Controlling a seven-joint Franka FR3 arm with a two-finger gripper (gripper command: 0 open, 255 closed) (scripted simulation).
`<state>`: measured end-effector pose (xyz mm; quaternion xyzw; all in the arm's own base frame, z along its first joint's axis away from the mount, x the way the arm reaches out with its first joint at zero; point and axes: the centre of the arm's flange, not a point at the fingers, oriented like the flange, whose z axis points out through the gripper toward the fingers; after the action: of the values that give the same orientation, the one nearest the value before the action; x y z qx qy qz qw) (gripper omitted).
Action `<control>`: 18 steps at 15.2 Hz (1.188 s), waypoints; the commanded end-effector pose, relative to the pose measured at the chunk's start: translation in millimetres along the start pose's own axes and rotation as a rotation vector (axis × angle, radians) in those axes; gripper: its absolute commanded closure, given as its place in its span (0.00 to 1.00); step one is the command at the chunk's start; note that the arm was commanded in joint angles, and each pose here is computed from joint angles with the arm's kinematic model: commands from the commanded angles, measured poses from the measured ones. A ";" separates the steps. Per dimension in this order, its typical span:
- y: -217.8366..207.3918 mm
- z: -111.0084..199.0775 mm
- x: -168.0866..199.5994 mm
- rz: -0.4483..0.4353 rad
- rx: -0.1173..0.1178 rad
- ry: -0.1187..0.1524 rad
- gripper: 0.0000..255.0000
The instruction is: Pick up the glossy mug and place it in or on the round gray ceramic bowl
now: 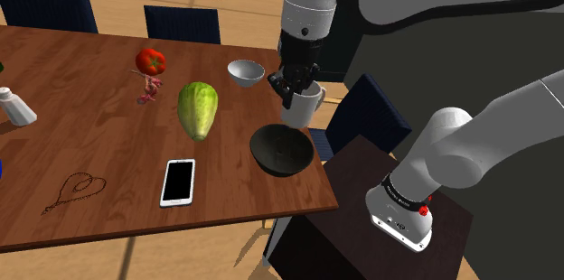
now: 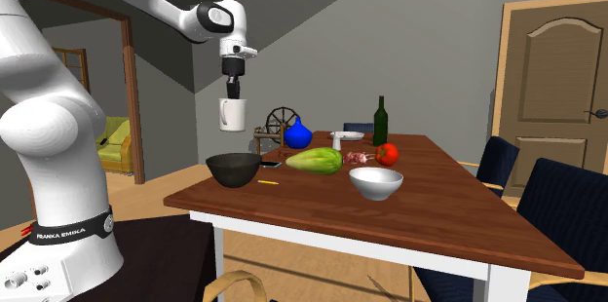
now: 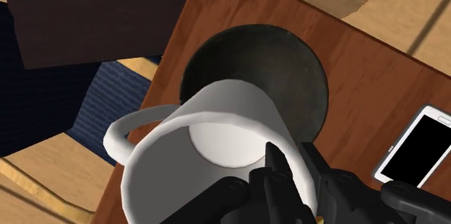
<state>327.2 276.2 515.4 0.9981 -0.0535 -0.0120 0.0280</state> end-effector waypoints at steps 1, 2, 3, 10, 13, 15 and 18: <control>-1.9 4.0 -10.3 0.001 0.000 0.000 1.00; -2.2 9.3 -10.2 0.001 0.000 0.000 1.00; -2.5 14.5 -10.1 0.001 0.000 0.000 1.00; -4.7 51.4 -9.3 0.001 0.000 0.000 1.00; -5.6 67.2 -9.0 0.001 0.000 0.000 1.00; -6.2 77.8 -8.7 0.001 0.000 0.000 1.00; -7.2 95.5 -8.4 0.001 0.000 0.000 1.00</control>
<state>317.5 278.7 426.0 0.9981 -0.0541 -0.0125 0.0282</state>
